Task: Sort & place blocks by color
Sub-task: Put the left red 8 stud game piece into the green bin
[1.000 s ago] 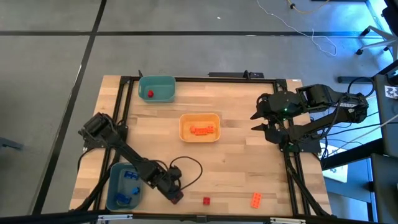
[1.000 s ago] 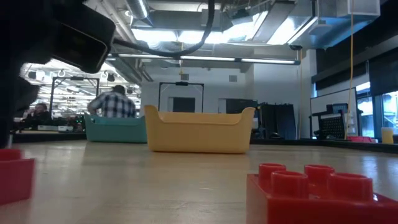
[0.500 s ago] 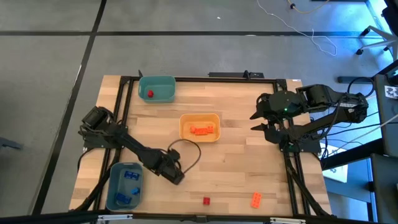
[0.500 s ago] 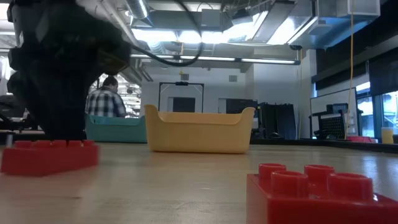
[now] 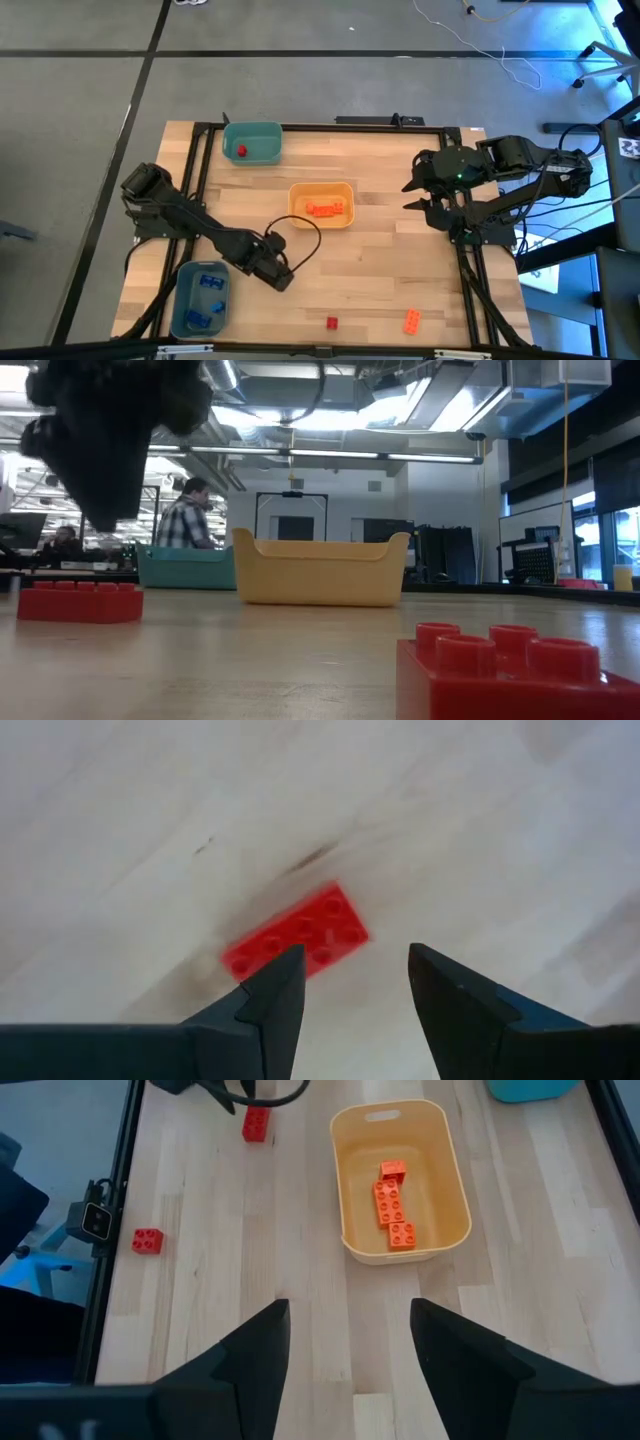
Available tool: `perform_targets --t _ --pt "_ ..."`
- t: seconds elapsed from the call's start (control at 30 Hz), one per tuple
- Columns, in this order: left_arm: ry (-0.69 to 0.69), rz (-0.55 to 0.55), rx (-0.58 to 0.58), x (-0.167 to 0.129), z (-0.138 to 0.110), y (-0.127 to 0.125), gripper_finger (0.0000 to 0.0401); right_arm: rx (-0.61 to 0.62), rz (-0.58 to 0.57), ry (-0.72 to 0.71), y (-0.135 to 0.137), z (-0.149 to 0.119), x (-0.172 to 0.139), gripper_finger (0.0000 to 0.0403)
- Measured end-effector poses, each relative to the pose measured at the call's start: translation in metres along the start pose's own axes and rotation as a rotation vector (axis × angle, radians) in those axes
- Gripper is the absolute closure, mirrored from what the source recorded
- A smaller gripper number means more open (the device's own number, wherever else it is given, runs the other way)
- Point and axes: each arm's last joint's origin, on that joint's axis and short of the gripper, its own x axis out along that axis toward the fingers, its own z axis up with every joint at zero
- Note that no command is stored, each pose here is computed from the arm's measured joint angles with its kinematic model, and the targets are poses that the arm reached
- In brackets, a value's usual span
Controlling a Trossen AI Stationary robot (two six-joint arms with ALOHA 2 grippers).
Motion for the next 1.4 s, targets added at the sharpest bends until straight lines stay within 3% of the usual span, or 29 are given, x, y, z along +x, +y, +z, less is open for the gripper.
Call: perform_targets --t 0.13,0.3,0.43,0.6,1.2,1.4 --pt "0.032 0.006 0.123 -0.019 0.004 -0.01 0.023 0.0 0.0 0.0 0.0 0.0 0.0 0.0194" --pt "0.03 0.002 0.396 -0.044 0.01 -0.021 0.023 0.0 -0.001 0.0 0.0 0.0 0.0 0.0194" --pt "0.025 -0.017 0.616 -0.048 0.009 -0.024 0.023 0.001 -0.001 0.0 0.0 0.0 0.0 0.0194" --pt "0.032 -0.025 0.759 -0.049 0.004 -0.024 0.023 0.003 -0.001 0.0 0.0 0.0 0.0 0.0194" --pt "0.033 0.005 0.762 -0.044 0.019 -0.021 0.023 0.004 -0.001 0.0 0.0 0.0 0.0 0.0194" --pt "0.036 0.0 0.849 -0.029 0.011 -0.015 0.023 0.004 -0.001 0.0 0.0 0.0 0.0 0.0194"
